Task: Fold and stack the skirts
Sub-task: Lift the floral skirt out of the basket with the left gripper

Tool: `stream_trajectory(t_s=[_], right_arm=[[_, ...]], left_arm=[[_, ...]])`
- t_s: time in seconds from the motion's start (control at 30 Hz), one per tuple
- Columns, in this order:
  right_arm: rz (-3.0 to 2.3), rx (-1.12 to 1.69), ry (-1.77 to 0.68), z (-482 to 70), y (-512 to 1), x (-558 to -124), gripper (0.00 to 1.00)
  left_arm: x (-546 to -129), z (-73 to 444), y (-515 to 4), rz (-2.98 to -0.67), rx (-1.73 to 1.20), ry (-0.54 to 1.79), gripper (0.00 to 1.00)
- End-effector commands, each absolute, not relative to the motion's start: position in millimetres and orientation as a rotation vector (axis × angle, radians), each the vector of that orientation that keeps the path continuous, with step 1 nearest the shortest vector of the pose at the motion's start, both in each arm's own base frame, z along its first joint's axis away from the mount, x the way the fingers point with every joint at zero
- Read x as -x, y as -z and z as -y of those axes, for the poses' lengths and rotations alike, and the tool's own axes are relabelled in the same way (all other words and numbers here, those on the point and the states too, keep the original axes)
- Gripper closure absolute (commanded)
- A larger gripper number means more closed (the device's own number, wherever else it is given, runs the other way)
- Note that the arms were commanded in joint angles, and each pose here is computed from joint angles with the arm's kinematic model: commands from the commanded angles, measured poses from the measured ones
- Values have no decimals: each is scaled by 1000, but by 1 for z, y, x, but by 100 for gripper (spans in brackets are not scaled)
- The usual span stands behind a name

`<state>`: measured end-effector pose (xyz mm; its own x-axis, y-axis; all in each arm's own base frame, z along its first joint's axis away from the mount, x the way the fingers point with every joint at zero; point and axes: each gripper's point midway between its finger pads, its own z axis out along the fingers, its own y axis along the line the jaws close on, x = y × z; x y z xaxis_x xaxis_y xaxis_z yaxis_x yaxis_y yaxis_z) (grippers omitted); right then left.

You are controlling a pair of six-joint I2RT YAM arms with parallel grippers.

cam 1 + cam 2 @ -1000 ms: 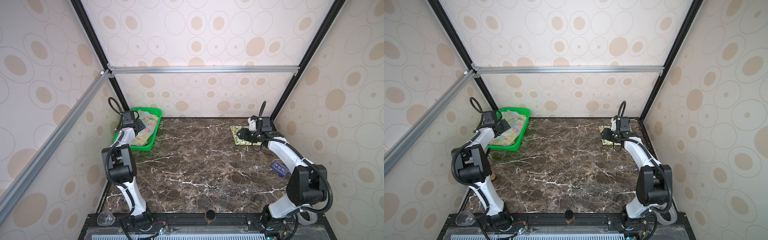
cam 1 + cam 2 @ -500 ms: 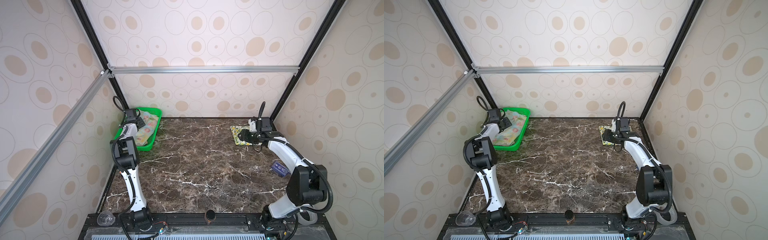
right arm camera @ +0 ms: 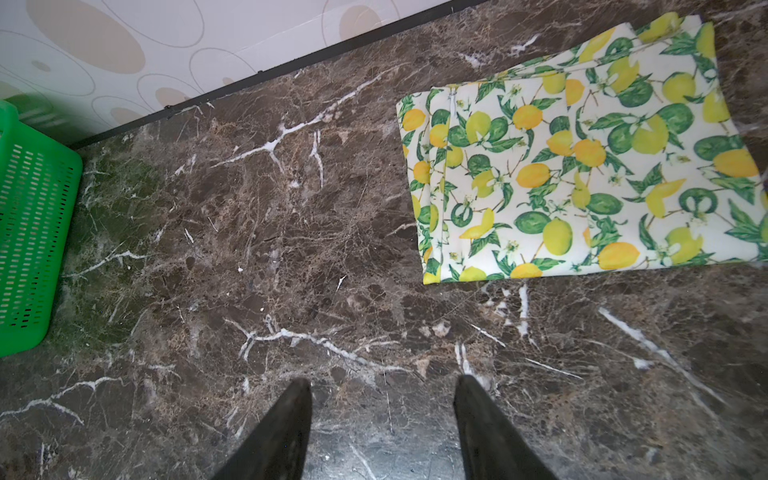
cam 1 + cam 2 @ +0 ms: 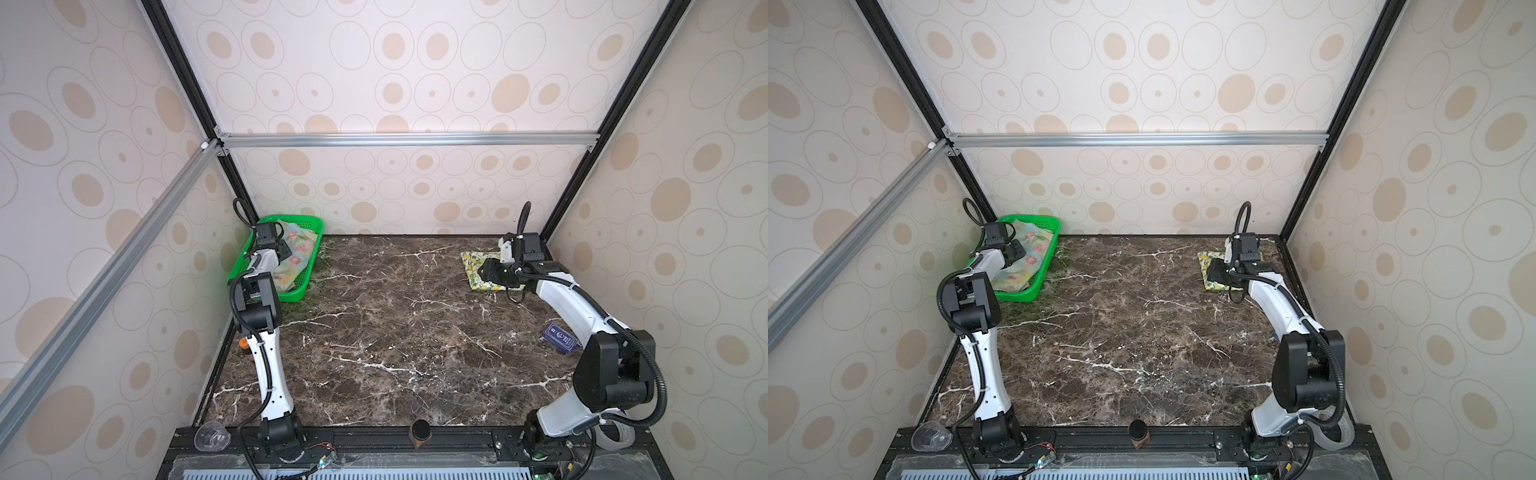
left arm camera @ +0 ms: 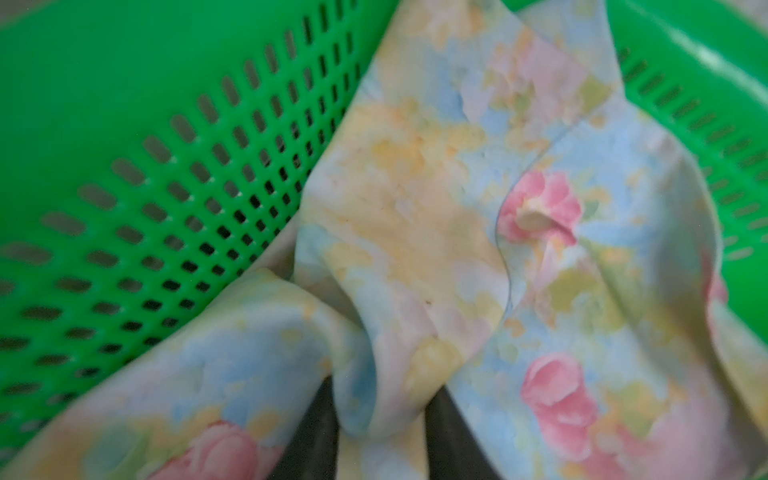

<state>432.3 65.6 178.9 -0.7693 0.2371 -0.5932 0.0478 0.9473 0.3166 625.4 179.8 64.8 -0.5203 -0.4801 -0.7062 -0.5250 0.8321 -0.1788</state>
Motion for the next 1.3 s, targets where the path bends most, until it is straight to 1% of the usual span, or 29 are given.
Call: stream_trajectory(t_s=[0.0, 0.03, 0.13, 0.3, 0.5, 0.7, 0.87, 0.97, 1.13, 1.27], right_arm=[[-2396, -194, -380, -67, -197, -430, 42], [-2396, -194, -386, -69, -197, -430, 42], [-2387, -197, -396, -70, -200, -431, 43], [-2371, -183, -412, -74, -206, -427, 43], [-2343, -172, -433, -78, -215, -420, 43], [-2291, -171, -474, -80, -229, -406, 43], [-2240, -173, -530, -84, -239, -391, 43], [-2221, -176, -568, -88, -240, -382, 43], [-2199, -185, -615, -95, -237, -371, 44], [-2195, -179, -647, -103, -235, -367, 44]], left_arm=[[-630, -188, -82, -2176, 695, -114, 92], [-628, -188, -85, -2174, 688, -116, 100], [-623, -185, -104, -2136, 660, -121, 100], [-616, -175, -163, -2061, 595, -157, 100], [-610, -142, -255, -1951, 485, -147, 100], [-592, -95, -365, -1820, 388, -69, 100], [-556, -38, -462, -1646, 242, 101, 100], [-531, 4, -506, -1562, 118, 236, 100], [-485, 82, -548, -1450, -108, 470, 100], [-456, 129, -556, -1396, -201, 647, 100]])
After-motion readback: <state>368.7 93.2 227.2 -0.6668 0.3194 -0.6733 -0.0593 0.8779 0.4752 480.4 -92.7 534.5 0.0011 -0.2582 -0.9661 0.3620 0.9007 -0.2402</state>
